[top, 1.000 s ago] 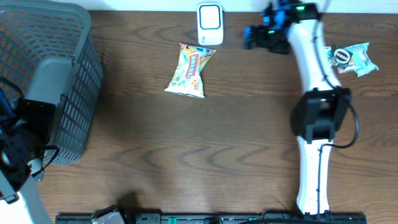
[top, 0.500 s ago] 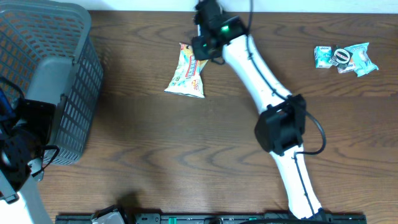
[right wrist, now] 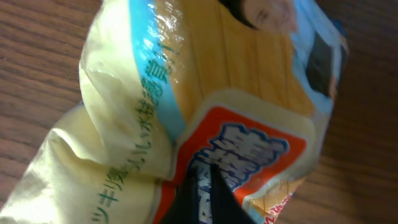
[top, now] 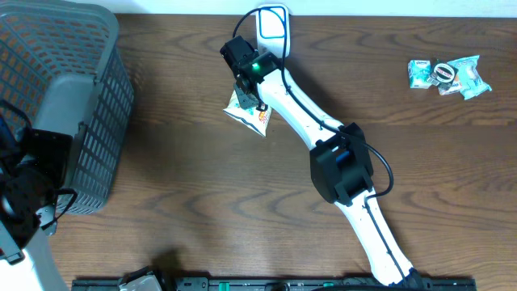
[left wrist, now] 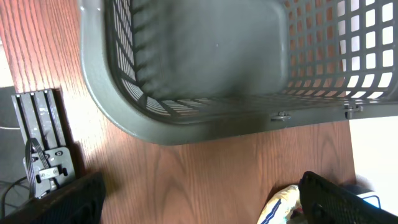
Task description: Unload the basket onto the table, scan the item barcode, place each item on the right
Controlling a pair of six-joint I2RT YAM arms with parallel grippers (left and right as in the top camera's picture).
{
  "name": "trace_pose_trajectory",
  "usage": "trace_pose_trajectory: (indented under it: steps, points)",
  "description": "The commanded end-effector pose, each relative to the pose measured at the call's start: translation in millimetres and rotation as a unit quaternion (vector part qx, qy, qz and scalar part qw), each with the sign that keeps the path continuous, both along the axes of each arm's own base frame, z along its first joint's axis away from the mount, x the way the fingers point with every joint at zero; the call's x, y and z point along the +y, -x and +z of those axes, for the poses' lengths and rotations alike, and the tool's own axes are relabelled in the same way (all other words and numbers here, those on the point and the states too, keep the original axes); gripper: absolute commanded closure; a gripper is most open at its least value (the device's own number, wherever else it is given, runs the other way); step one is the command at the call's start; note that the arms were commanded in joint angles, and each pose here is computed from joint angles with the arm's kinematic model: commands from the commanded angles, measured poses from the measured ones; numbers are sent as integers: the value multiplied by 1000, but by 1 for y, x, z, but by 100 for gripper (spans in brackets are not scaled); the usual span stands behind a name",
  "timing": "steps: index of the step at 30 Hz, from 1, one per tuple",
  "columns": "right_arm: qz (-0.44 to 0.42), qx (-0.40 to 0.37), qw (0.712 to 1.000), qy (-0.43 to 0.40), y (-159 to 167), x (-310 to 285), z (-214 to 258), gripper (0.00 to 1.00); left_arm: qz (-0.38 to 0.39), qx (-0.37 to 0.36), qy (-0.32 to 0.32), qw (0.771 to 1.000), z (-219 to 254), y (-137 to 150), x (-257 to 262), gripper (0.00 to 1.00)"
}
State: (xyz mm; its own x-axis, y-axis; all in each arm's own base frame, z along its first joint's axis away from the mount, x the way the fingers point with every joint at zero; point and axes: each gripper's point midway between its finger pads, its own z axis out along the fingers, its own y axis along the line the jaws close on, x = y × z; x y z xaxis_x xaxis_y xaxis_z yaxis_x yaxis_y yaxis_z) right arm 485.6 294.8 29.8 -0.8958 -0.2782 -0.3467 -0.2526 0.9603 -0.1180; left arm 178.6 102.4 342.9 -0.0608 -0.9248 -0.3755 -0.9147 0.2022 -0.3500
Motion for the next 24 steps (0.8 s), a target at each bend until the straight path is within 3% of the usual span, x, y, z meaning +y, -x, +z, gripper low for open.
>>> trace_pose_trajectory:
  steps: [1, 6, 11, 15, 24]
  points:
    - [0, 10, 1000, 16, 9, -3, 1, 99, 7, 19, 5, 1000, -4, 10, -2, 3]
    - [-1, -20, 1000, -6, 7, -3, 51, 98, 7, 19, 5, 1000, -4, 10, -2, 2]
    - [6, -32, 999, -37, 13, 2, 87, 87, 7, 19, 5, 1000, -4, 10, -2, 2]
    - [23, 17, 997, -66, 29, 15, 72, 86, 7, 19, 5, 1000, -4, 10, -2, 2]
    - [8, 86, 996, -25, 59, 8, 2, 92, 7, 19, 5, 1000, -4, 10, -2, 2]
